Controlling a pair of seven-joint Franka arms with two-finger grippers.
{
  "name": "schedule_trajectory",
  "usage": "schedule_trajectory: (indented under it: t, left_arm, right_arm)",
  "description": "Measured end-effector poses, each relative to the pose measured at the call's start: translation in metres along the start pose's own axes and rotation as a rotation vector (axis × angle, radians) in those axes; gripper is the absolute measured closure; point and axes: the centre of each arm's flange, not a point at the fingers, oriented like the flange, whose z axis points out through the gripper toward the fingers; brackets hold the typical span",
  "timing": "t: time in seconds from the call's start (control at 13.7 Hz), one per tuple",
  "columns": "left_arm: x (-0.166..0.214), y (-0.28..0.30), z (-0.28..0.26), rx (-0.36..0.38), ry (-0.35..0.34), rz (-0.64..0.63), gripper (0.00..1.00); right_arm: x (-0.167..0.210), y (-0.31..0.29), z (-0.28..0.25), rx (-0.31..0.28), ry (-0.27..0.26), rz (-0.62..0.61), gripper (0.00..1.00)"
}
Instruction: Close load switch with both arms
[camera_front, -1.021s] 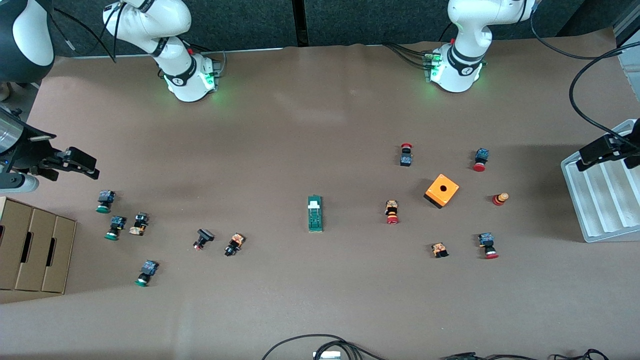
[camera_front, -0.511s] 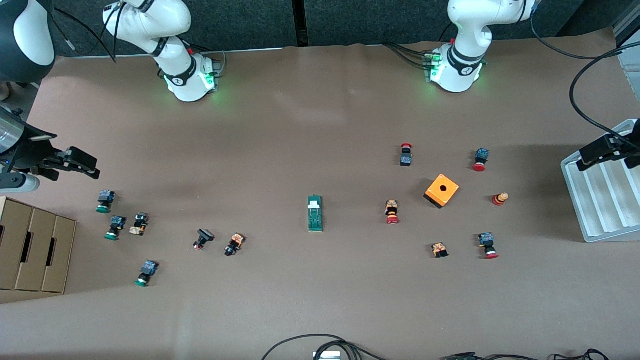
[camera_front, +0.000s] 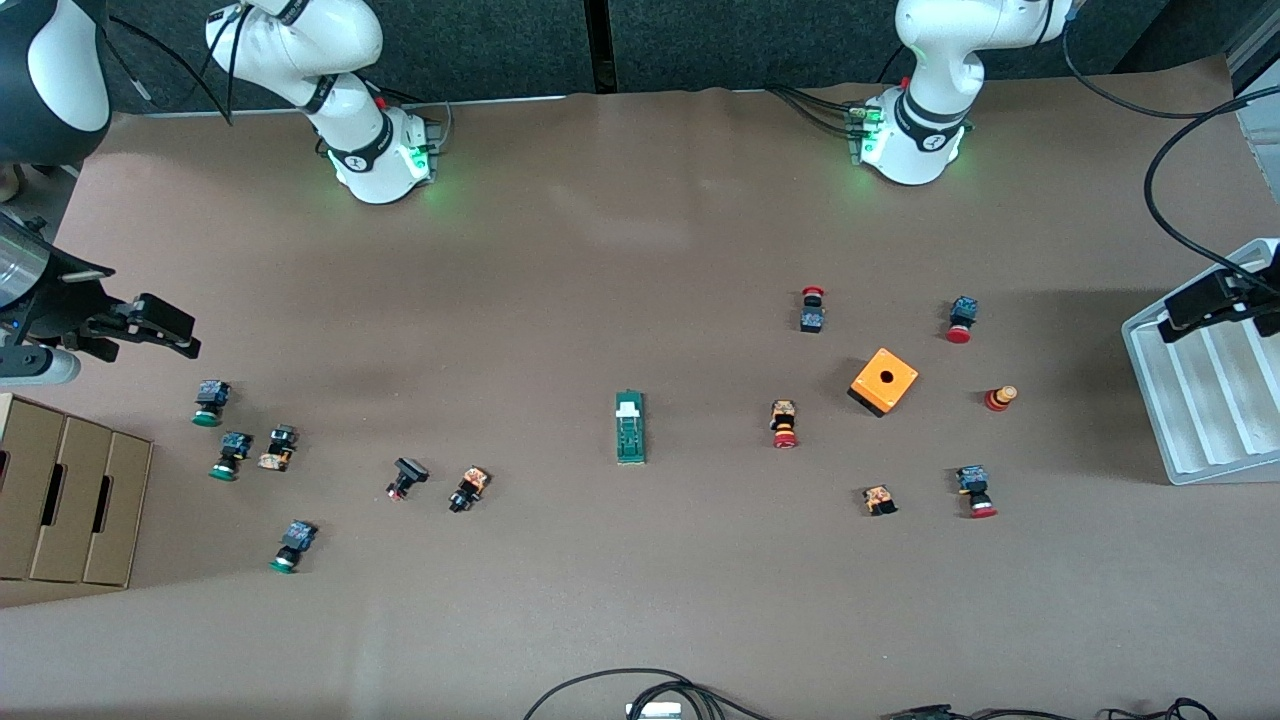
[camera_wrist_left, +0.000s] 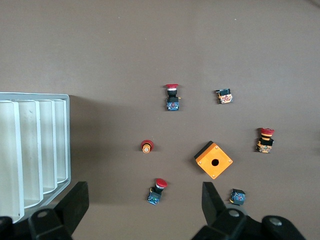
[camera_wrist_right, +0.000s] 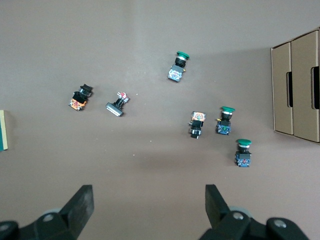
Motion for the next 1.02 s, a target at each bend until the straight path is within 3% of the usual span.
schedule_trajectory:
  t: [1.02]
  left_arm:
    - [0.0004, 0.0000, 0.0013, 0.000, -0.002, 0.000, 0.00]
  right_arm:
    - [0.0000, -0.0037, 0.0000, 0.000, 0.000, -0.006, 0.00]
